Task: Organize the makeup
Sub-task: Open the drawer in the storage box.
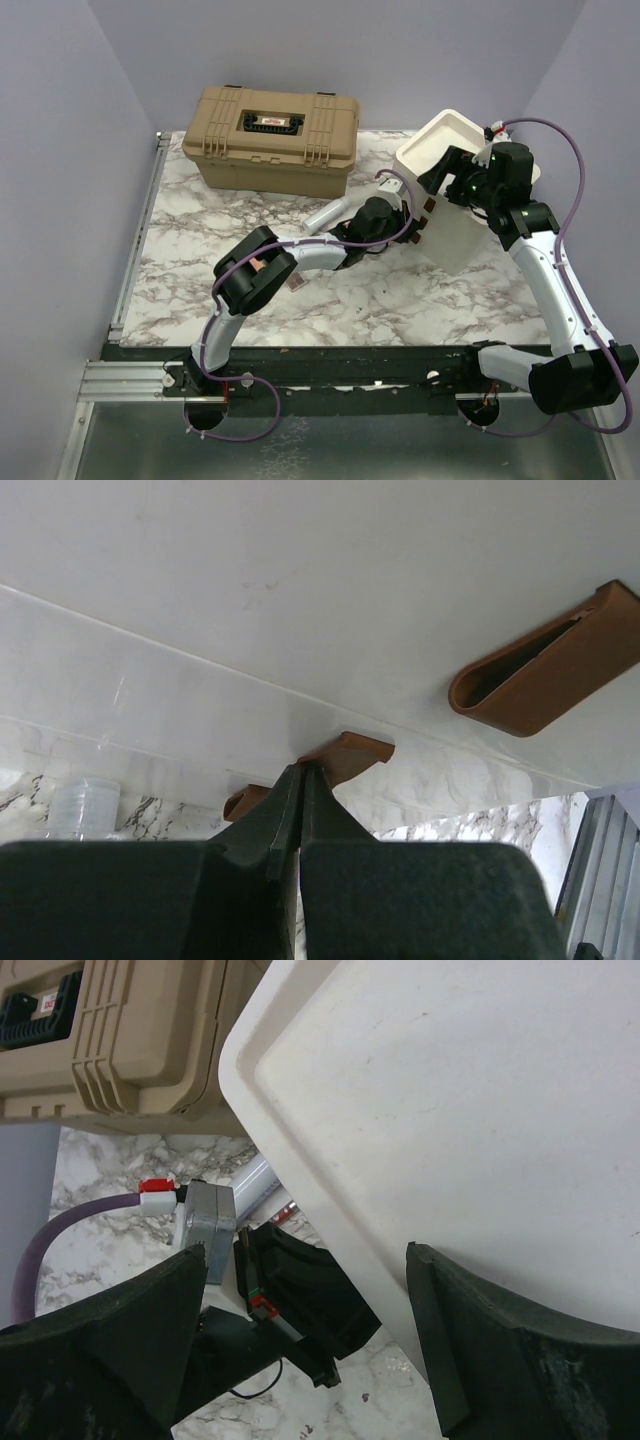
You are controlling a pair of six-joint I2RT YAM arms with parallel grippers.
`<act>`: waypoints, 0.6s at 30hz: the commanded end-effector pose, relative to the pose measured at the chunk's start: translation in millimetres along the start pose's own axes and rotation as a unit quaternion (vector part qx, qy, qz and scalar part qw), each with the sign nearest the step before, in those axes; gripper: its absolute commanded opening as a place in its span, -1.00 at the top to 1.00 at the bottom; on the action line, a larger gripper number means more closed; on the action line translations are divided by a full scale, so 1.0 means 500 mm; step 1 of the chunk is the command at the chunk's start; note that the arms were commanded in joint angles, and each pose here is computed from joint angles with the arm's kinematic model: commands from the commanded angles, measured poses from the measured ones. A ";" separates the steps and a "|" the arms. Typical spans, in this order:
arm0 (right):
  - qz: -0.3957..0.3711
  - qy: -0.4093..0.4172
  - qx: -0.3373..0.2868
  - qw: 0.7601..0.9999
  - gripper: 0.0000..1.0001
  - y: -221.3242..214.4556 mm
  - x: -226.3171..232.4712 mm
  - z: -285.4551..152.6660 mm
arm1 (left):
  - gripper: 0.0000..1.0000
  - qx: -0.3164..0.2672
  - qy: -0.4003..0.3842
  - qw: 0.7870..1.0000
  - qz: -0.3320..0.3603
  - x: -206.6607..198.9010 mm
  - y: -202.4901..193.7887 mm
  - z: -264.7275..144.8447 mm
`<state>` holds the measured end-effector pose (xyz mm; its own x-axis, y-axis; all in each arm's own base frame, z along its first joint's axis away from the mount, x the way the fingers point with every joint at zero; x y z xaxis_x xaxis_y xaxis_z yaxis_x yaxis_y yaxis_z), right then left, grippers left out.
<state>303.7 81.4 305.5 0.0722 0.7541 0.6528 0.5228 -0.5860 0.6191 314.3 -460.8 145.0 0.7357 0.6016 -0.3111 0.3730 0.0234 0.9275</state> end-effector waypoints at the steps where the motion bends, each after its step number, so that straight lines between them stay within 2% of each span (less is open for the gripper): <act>1: 0.019 -0.046 0.066 0.997 -0.75 -0.059 -0.041 -0.006 | 1.00 -0.024 -0.018 0.999 0.011 -0.034 0.036 -0.020; 18: 0.026 -0.049 0.065 0.996 -0.75 -0.063 -0.045 -0.004 | 1.00 0.006 -0.022 1.000 -0.003 -0.050 -0.007 -0.099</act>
<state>303.5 81.4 305.1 0.0724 0.7524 0.6547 0.5210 -0.5883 0.6185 285.7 -440.8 160.5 0.7499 0.5823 -0.3141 0.3614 0.0371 0.9317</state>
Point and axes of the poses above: each gripper's point midway between its finger pads, its own z axis out along the fingers, its own x axis along the line the jaws close on, y = z × x, the point moved 6 cm from there along -z, back along the fingers, and after that the axes turned 15 degrees about z, right-handed, at the moved point
